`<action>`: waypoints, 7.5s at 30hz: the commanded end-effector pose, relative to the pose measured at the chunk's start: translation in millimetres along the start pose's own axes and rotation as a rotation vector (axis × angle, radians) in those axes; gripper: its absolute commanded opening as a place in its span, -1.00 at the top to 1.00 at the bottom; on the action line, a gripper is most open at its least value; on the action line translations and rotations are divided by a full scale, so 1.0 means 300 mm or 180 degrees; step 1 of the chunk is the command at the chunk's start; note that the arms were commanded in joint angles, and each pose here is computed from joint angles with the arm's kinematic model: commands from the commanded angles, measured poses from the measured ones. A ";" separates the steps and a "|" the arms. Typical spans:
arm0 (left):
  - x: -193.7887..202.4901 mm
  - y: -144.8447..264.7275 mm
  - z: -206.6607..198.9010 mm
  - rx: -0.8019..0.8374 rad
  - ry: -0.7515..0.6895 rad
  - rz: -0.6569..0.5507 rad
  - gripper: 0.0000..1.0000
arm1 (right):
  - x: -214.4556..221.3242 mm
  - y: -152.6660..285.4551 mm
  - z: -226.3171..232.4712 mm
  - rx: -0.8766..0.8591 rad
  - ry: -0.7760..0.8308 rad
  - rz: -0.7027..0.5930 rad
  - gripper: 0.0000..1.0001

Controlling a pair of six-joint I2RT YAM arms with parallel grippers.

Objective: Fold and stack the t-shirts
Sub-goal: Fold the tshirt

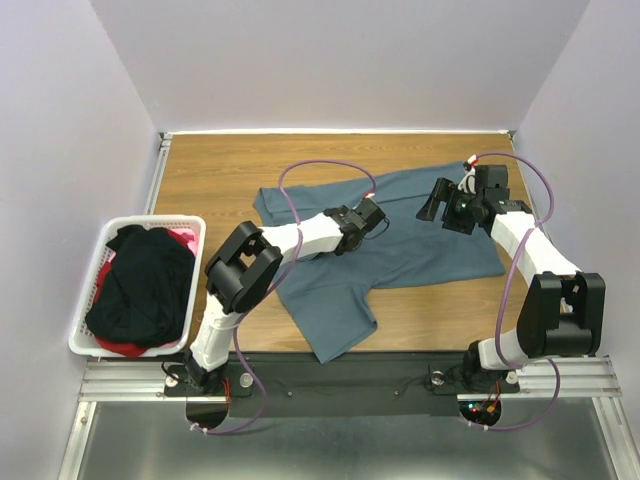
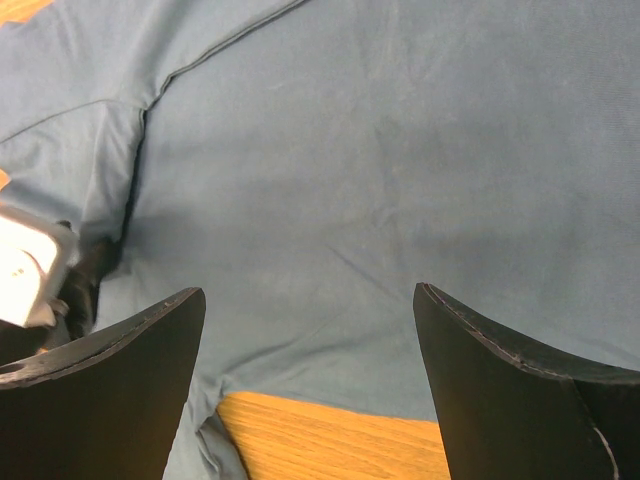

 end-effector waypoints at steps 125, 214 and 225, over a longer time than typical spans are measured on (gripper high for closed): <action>0.054 0.166 0.178 0.1121 0.1974 -0.0719 -0.23 | 0.016 0.031 0.009 -0.0047 0.0035 -0.0019 -0.82; 0.271 0.024 0.146 0.0933 0.2537 -0.0052 0.72 | 0.028 0.038 0.001 -0.0045 0.0063 -0.0016 -0.82; 0.302 0.117 0.151 0.1047 0.2699 -0.0046 1.00 | 0.032 0.048 -0.001 -0.0031 0.0069 -0.0048 -0.82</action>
Point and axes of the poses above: each gripper's point midway between its finger pads, its own y axis back along the fingers, its own z axis along the line the jaws close on, x = y × z, the point moved 7 cm from there along y, back along the fingers, and after that the axes turned 15 degrees about -y, right-handed, at the moved point
